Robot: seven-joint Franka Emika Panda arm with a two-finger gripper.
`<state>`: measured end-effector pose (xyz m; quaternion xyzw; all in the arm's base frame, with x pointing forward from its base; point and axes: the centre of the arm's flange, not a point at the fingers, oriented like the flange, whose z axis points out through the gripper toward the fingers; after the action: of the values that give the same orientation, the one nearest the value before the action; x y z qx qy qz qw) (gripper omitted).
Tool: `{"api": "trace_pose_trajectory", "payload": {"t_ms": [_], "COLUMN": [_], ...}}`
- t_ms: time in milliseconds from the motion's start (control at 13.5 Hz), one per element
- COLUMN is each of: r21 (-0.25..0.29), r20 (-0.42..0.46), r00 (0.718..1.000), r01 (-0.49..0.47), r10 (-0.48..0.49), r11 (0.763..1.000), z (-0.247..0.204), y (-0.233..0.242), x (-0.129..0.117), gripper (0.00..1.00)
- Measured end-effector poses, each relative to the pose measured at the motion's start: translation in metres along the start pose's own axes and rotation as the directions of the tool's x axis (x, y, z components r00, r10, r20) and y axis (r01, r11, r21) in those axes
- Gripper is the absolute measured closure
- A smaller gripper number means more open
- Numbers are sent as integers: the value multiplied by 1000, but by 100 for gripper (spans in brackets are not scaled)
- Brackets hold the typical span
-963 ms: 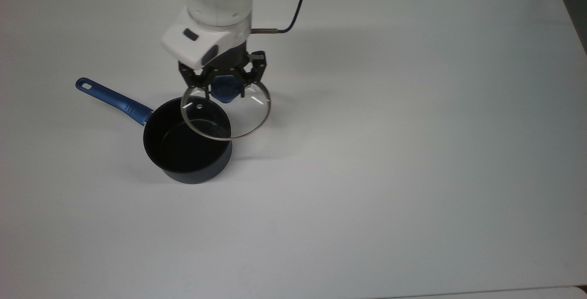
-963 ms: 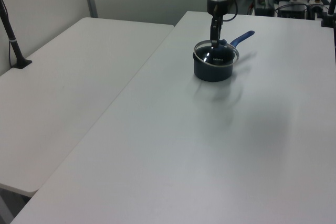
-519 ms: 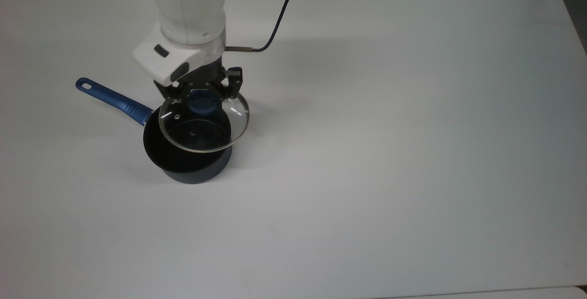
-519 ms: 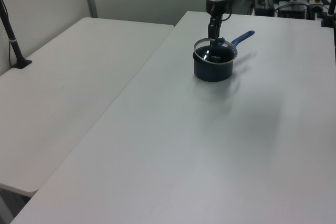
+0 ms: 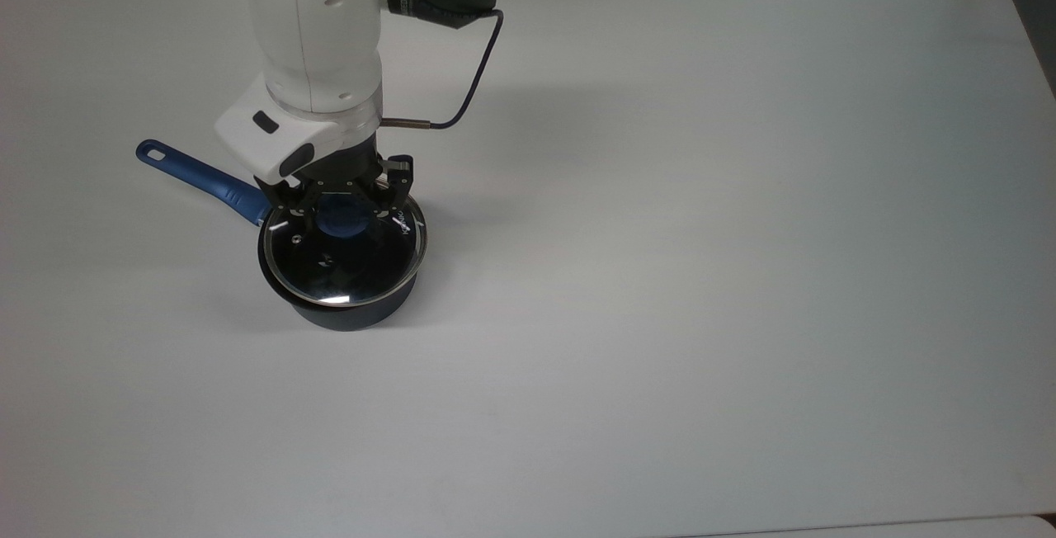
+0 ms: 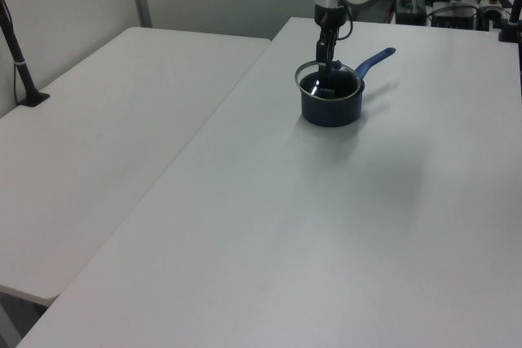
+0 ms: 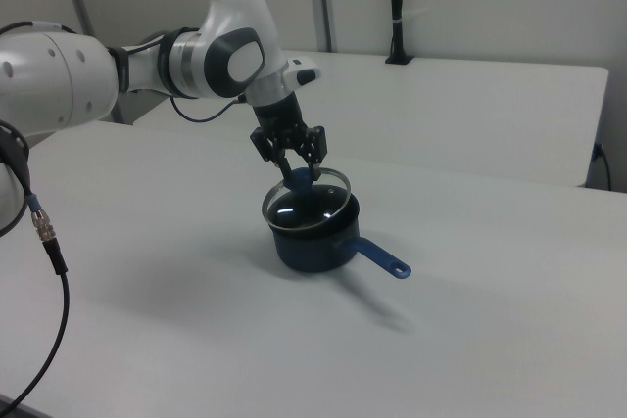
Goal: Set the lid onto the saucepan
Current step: 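Lower the lid onto the saucepan rim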
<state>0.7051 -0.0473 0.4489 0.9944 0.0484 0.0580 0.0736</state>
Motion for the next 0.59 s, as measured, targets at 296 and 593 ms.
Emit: {"api": "trace_pose_trajectory", "payload": {"t_ms": [296, 593], "r21": [-1, -1], "r20": [6, 7], "r00": [1000, 1000], "r01": [2, 3], "r10": [-2, -3], "r11": [1000, 1000], "z": [9, 10], "y": [-2, -2], "x": [2, 2], "gripper": [39, 39]}}
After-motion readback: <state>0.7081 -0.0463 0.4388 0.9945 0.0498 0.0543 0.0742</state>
